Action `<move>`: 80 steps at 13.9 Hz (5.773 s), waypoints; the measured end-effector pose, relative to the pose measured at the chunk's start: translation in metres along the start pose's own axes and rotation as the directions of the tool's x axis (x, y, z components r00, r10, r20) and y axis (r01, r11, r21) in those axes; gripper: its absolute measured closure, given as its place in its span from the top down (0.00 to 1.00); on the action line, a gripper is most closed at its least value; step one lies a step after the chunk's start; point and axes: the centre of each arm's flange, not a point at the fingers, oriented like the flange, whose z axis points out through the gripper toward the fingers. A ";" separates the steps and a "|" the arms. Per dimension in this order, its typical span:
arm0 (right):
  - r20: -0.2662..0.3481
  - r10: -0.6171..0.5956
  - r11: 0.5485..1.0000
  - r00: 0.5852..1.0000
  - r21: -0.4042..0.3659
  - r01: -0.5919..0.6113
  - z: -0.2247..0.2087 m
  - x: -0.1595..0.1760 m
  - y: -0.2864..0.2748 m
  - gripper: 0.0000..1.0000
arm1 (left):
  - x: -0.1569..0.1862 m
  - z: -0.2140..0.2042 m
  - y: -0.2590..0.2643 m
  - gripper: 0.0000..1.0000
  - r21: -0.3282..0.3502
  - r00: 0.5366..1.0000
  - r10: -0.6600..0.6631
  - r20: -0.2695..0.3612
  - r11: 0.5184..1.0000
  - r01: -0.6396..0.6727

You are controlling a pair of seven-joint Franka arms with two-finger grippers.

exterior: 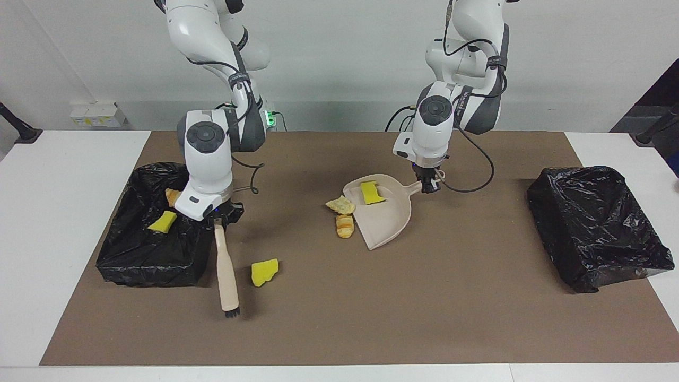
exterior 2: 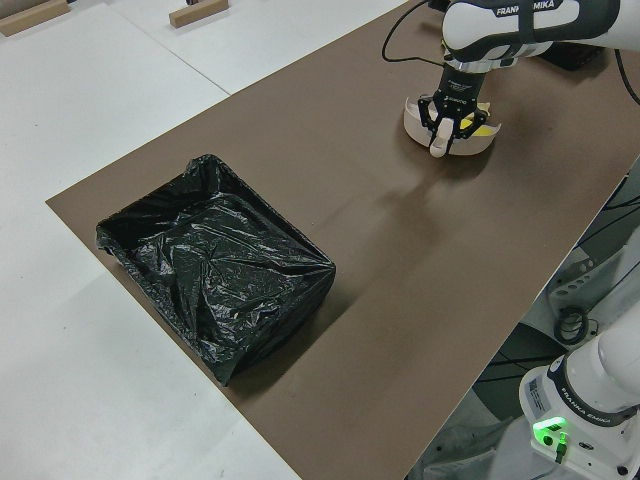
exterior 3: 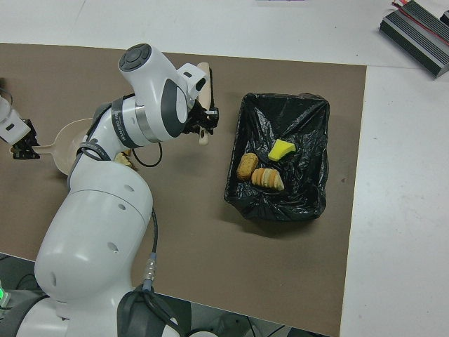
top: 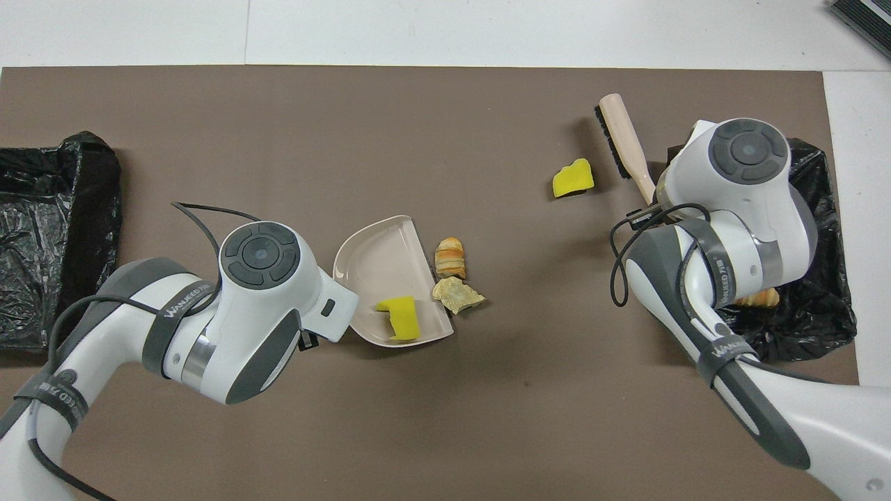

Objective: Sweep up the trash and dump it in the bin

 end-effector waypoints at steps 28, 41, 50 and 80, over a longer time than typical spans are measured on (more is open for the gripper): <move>0.089 -0.040 0.954 0.995 0.299 0.011 -0.080 -0.087 -0.342 0.26 | 0.004 0.019 0.004 0.32 0.075 0.996 0.027 -0.080 0.997 -0.021; 0.081 0.126 0.948 0.989 0.285 -0.144 -0.145 -0.095 -0.267 0.26 | -0.021 0.019 -0.033 0.32 0.053 0.973 0.008 -0.233 0.999 0.005; 0.079 0.149 0.947 0.986 0.276 -0.166 -0.148 -0.098 -0.279 0.26 | -0.154 -0.067 -0.143 0.32 0.003 0.969 0.037 -0.245 0.999 -0.038; 0.127 0.276 0.941 0.953 0.163 -0.295 -0.073 -0.301 -0.527 0.26 | -0.441 -0.096 -0.276 0.32 -0.047 0.674 0.205 0.710 0.968 -0.245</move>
